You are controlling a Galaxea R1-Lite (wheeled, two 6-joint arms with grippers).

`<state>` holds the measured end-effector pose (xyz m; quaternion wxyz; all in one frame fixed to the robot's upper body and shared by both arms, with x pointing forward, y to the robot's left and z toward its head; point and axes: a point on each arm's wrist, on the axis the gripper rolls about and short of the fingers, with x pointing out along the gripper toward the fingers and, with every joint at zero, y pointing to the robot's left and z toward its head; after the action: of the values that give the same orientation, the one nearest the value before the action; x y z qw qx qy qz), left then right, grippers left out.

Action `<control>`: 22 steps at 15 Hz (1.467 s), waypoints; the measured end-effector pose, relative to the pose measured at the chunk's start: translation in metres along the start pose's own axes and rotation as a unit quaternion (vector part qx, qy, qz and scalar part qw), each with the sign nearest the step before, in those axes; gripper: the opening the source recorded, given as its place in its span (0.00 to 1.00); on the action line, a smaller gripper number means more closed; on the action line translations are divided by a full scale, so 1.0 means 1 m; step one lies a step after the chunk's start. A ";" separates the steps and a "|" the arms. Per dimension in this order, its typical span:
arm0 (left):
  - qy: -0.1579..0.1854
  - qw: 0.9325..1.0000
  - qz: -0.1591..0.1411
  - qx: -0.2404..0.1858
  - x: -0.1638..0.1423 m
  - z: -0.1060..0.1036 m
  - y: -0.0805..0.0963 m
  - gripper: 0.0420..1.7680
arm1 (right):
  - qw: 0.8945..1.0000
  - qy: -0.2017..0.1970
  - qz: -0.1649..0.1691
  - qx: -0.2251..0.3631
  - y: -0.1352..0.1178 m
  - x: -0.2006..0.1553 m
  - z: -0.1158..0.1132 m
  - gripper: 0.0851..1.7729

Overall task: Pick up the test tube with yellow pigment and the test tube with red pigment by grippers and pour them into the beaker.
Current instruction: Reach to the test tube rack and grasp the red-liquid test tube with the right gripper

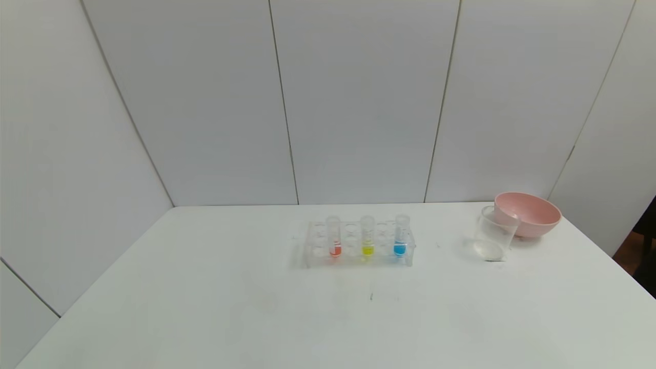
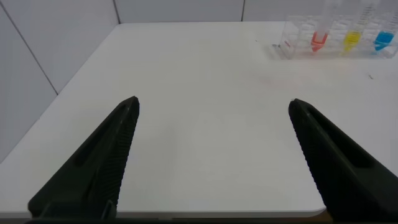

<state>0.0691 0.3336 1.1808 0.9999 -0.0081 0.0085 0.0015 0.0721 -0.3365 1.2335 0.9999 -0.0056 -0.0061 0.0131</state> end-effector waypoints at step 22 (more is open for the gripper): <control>0.000 1.000 0.000 0.000 0.000 0.000 0.000 0.97 | 0.975 0.199 0.095 0.029 0.092 0.154 0.087 0.96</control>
<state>0.0691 0.3336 1.1808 0.9999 -0.0083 0.0085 0.0015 0.2231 -0.2395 1.3209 0.9748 0.0200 0.1944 0.1072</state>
